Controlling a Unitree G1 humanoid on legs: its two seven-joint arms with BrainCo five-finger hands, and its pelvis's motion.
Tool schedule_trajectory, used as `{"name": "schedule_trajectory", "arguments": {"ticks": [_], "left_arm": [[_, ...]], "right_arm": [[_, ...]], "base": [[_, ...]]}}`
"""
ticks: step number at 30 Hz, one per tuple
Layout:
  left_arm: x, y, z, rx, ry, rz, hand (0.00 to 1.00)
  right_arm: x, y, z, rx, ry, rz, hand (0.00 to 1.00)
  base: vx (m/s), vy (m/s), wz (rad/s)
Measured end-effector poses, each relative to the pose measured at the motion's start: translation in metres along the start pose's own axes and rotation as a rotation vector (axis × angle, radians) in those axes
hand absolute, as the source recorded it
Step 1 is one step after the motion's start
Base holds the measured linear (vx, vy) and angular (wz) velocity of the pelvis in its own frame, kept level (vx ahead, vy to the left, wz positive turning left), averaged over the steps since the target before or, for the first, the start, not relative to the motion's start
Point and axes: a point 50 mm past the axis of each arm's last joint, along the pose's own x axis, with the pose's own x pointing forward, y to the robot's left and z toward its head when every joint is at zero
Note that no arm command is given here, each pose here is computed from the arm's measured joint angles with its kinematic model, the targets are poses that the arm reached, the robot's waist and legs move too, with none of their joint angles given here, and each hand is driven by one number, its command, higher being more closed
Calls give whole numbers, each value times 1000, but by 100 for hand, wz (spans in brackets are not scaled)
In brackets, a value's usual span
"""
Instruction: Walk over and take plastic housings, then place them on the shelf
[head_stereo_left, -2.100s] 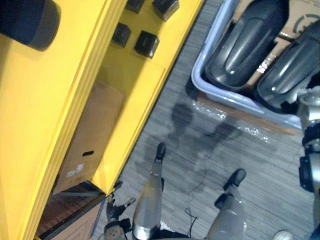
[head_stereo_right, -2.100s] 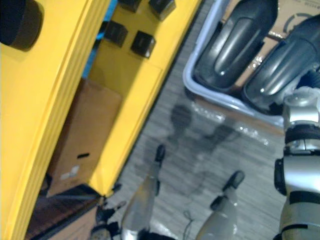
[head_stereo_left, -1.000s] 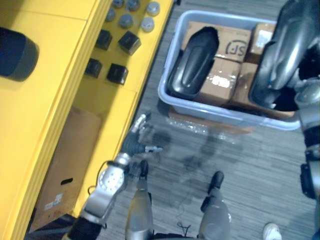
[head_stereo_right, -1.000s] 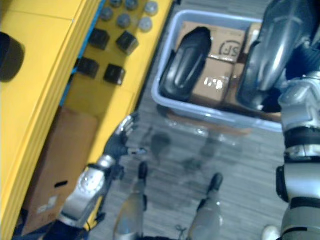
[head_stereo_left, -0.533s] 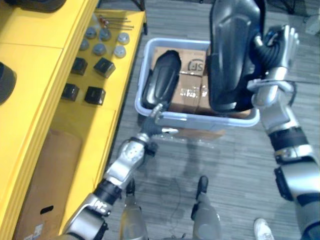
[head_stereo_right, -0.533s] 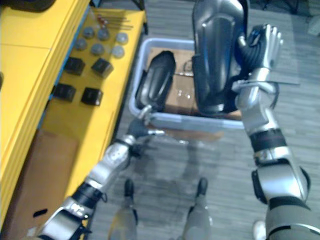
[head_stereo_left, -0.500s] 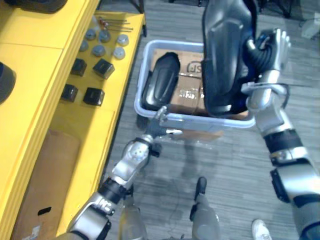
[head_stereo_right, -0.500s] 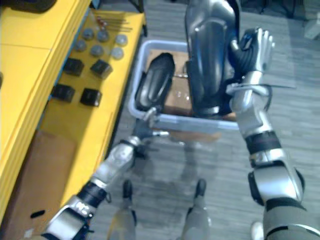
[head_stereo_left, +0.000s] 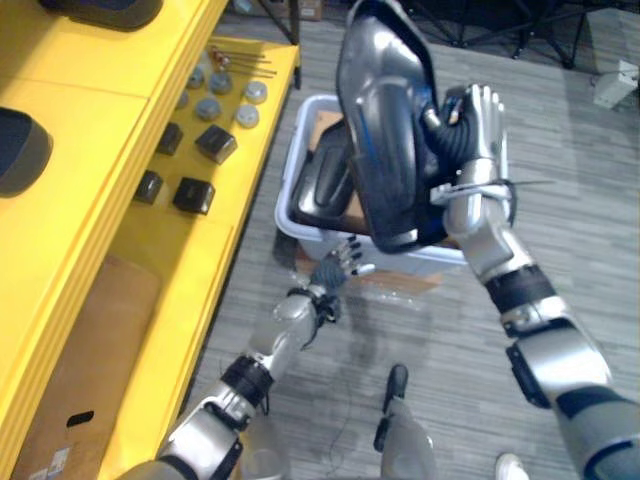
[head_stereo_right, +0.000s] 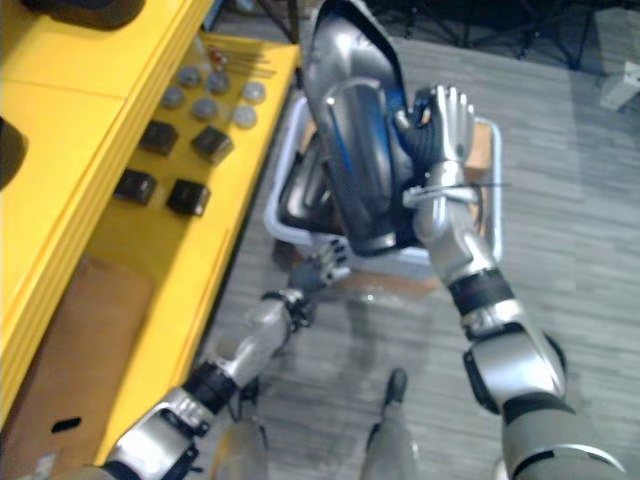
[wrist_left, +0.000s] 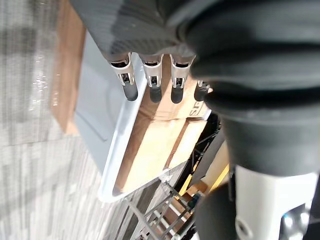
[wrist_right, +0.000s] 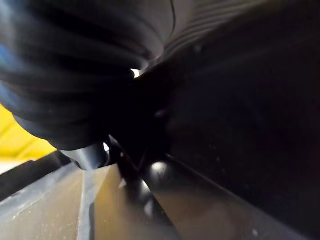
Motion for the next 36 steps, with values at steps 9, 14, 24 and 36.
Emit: {"name": "schedule_trajectory", "arguments": {"ticks": [9,14,24,36], "left_arm": [[9,2,13,35,-26,44,0],[12,2,21,30,-60,50,0],[16,5,38,4,-119,44,0],[24,4,76,-33,-225,80,0]], "right_arm": [[-1,8,3,-26,-13,45,100],[9,5,12,-22,-40,38,100],[26,1,26,-46,-48,117,100],[4,13,5,-68,-21,98,100]], "base": [[2,0,0],[0,0,0],[-5,0,-3],[14,0,1]]}}
